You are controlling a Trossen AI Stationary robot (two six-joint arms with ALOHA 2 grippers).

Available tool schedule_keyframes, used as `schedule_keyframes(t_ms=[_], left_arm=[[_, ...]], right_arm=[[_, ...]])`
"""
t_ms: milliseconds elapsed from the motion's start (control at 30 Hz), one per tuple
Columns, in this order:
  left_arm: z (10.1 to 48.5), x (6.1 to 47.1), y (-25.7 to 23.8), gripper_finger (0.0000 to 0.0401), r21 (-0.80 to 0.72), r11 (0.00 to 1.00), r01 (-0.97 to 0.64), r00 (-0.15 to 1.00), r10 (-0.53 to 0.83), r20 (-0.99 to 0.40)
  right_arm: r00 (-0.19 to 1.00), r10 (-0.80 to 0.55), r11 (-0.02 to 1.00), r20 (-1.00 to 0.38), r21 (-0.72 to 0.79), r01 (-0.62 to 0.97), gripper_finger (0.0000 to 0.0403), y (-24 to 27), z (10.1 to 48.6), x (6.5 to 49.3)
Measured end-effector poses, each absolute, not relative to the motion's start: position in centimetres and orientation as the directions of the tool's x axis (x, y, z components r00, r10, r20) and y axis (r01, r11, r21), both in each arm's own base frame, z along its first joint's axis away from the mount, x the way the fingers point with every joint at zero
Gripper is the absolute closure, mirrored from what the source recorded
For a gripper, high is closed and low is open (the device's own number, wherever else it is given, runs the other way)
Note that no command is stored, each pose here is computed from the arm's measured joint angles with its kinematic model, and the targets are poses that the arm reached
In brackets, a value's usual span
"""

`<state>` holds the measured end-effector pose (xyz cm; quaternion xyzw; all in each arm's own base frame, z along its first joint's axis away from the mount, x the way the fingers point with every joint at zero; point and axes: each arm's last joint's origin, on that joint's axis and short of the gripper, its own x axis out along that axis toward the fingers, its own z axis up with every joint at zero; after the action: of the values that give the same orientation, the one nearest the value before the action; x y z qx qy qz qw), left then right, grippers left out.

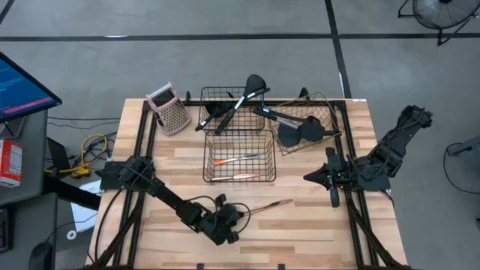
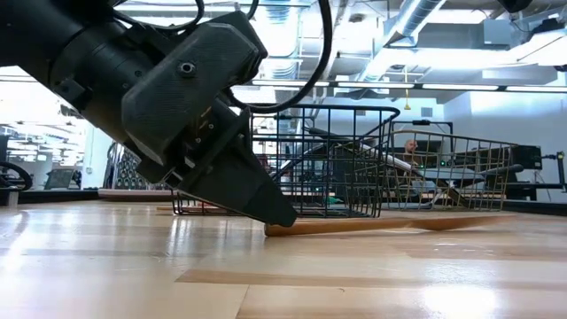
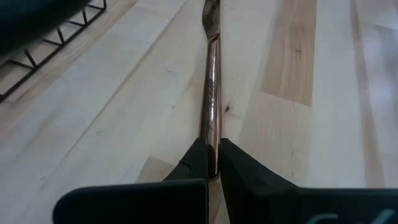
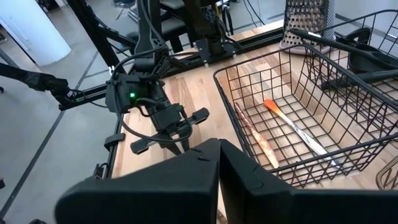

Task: Pick & Place Kitchen Items
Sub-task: Put the table knife into the bottom wire basket

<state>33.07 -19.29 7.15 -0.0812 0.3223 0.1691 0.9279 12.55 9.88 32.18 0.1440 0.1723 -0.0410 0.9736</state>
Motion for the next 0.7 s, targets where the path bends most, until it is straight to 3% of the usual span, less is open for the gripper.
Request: schedule_keyframes(t_ms=[167, 433, 700], left_arm=[[7.1, 33.1, -19.3, 0.0400, -0.051, 0.925, -0.377, 0.736, 0.266, -0.622], [7.2, 33.1, -19.2, 0.0400, -0.107, 0.904, -0.414, 0.738, 0.265, -0.621], [7.2, 33.1, -19.2, 0.0401, -0.114, 0.903, -0.413, 0.737, 0.258, -0.624]], right_arm=[[0.932, -0.034, 0.959, -0.362, 0.250, 0.132, 0.0403, 9.9, 32.0, 12.5], [0.840, -0.025, 0.990, -0.542, 0.101, 0.095, 0.0395, 11.4, 29.3, 13.8], [0.663, -0.075, 0.976, -0.745, -0.191, -0.104, 0.0317, 13.8, 24.8, 15.8]])
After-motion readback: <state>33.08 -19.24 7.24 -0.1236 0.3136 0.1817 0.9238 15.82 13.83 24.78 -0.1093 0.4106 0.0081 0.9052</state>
